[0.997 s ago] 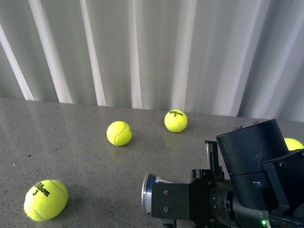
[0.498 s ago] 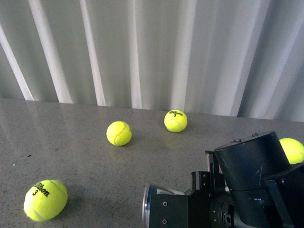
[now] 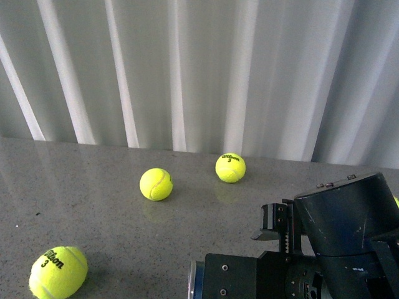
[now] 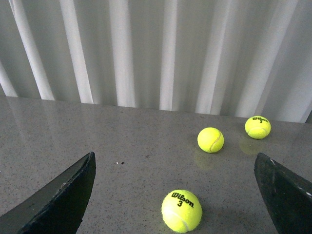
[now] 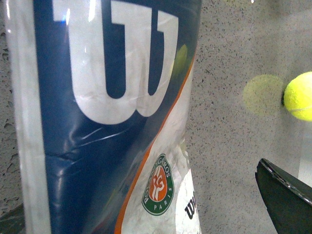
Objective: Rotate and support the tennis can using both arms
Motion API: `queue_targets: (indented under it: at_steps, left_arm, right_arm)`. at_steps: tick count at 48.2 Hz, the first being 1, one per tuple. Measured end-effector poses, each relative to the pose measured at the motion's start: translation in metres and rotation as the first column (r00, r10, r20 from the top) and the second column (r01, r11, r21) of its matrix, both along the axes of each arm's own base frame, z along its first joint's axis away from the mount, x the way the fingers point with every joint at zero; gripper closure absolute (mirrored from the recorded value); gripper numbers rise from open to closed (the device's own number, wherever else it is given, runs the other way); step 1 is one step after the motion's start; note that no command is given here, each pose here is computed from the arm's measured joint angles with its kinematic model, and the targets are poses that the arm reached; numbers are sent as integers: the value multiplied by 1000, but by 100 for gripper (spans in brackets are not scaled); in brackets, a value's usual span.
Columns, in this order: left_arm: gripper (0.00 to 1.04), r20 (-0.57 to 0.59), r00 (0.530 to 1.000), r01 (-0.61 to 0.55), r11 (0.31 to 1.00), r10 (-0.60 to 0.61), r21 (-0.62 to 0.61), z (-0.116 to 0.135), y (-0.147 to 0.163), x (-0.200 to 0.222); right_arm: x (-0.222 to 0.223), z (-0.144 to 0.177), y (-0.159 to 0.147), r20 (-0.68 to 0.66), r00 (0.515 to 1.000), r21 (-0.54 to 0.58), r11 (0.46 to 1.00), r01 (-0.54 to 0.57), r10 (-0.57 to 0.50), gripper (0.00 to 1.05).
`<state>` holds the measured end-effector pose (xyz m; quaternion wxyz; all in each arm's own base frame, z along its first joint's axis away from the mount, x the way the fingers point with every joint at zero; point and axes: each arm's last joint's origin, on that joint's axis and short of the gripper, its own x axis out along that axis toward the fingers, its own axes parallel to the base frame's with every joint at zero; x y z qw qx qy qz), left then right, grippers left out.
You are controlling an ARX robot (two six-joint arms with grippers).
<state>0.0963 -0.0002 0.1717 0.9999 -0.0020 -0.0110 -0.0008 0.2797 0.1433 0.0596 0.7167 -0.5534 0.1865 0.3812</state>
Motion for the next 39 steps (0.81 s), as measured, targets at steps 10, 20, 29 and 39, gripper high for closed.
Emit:
queue_targets:
  at_steps: [10,20,29,39]
  left_arm:
    - [7,0,1000,0,1000,0,0,0,0,0]
    - [7,0,1000,0,1000,0,0,0,0,0]
    - [7,0,1000,0,1000,0,0,0,0,0]
    - [7,0,1000,0,1000,0,0,0,0,0]
  right_arm:
    - [-10,19,0,2,1000,20,1000,-5,5,7]
    - [-21,85,-8,77,997,207,978,5,-21,7]
    - [-25,171,-45,306,904,524,846,100,-297,7]
    - [-49,203,-94,316,742,754,631,181,-591,7]
